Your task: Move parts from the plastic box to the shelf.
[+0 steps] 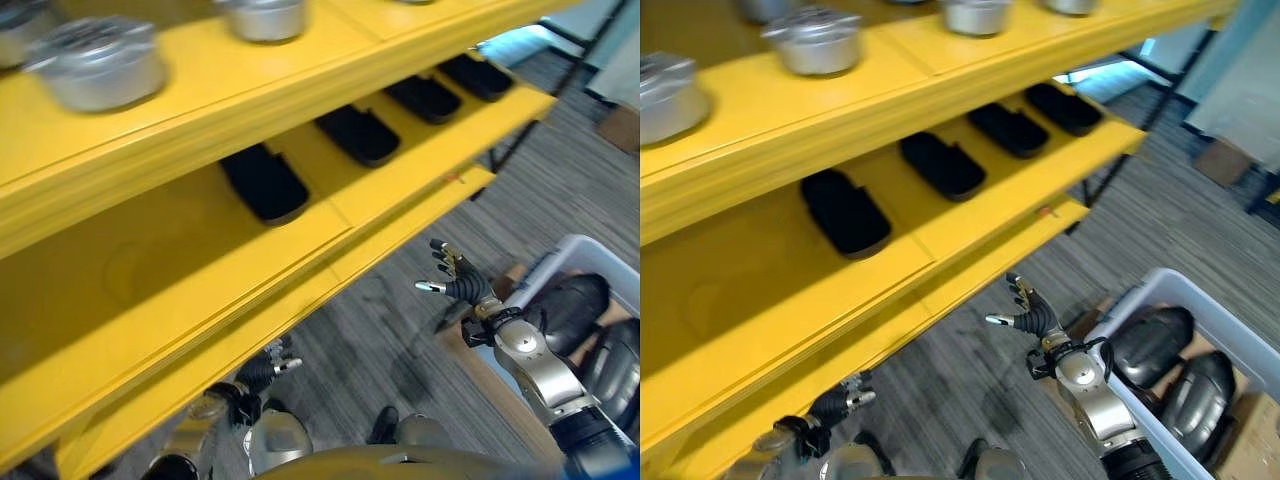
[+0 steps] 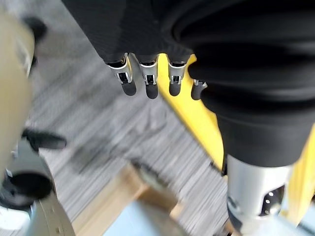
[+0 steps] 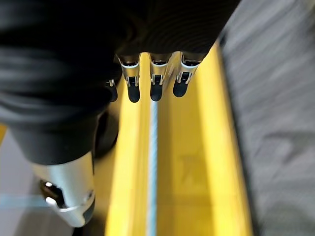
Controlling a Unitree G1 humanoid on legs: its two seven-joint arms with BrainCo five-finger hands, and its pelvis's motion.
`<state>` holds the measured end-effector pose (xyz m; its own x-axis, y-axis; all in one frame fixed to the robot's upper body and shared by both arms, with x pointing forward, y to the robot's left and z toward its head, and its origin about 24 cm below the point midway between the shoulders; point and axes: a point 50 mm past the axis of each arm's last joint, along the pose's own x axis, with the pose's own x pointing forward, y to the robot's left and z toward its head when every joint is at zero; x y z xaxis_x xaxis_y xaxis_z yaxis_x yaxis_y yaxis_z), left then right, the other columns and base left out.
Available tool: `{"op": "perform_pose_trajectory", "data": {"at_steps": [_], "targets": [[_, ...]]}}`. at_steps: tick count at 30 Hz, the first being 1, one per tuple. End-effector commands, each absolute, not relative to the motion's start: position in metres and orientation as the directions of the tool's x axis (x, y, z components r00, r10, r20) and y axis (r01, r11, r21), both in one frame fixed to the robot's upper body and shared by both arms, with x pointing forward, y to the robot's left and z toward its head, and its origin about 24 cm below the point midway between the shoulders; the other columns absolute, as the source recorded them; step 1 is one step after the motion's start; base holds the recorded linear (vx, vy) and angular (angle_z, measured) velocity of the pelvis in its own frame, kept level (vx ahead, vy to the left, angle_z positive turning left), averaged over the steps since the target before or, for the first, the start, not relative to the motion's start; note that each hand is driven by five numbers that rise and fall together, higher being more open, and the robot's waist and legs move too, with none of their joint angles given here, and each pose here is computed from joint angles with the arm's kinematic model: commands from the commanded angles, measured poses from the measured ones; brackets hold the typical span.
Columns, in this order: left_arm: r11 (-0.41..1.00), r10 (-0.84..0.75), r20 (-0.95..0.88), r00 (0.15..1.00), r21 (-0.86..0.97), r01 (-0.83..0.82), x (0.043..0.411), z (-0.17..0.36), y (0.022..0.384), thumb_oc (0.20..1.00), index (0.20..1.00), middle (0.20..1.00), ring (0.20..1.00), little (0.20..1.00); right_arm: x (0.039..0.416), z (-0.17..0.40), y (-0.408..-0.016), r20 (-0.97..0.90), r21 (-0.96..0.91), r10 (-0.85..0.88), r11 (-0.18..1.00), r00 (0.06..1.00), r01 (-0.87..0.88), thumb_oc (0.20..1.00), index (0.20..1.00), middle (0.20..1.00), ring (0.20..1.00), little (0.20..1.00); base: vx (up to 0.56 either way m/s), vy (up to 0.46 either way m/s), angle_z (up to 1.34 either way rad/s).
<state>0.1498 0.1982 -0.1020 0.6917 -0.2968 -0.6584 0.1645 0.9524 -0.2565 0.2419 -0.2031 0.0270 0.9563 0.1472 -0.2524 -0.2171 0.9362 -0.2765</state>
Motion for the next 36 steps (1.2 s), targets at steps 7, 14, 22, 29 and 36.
{"op": "perform_pose_trajectory", "data": {"at_steps": [7, 14, 22, 29, 36], "targets": [[0.964, -0.265, -0.520, 0.812, -0.163, 0.211, 0.181, -0.077, 0.191, 1.000, 1.000, 1.000, 1.000, 1.000, 0.253, 0.063, -0.238, -0.071, -0.346, -0.037, 0.938, 0.997, 0.010, 1.000, 1.000, 1.000, 1.000, 1.000, -0.01, -0.334, -0.29], [0.982, -0.157, -0.480, 0.863, -0.170, 0.084, 0.194, -0.068, 0.194, 1.000, 1.000, 1.000, 1.000, 1.000, 0.242, 0.058, -0.261, -0.096, -0.355, -0.086, 0.934, 0.992, 0.047, 1.000, 1.000, 1.000, 1.000, 1.000, 0.02, -0.306, -0.41], [0.987, -0.091, -0.481, 0.872, -0.163, 0.013, 0.194, -0.065, 0.198, 1.000, 1.000, 1.000, 1.000, 1.000, 0.241, 0.040, -0.241, -0.087, -0.351, -0.073, 0.936, 0.994, 0.038, 1.000, 1.000, 1.000, 1.000, 1.000, 0.08, -0.112, -0.89], [0.987, -0.101, -0.504, 0.858, -0.161, 0.021, 0.178, -0.072, 0.201, 1.000, 1.000, 1.000, 1.000, 1.000, 0.242, 0.029, -0.218, -0.110, -0.245, -0.042, 0.969, 0.993, 0.014, 1.000, 1.000, 1.000, 1.000, 1.000, 0.17, 0.021, -0.22], [0.989, -0.147, -0.531, 0.834, -0.076, 0.126, 0.176, -0.079, 0.196, 1.000, 1.000, 1.000, 1.000, 1.000, 0.239, 0.026, -0.201, -0.161, -0.284, 0.127, 0.944, 0.979, -0.169, 1.000, 1.000, 1.000, 1.000, 1.000, 0.11, 0.110, -0.05]]}}
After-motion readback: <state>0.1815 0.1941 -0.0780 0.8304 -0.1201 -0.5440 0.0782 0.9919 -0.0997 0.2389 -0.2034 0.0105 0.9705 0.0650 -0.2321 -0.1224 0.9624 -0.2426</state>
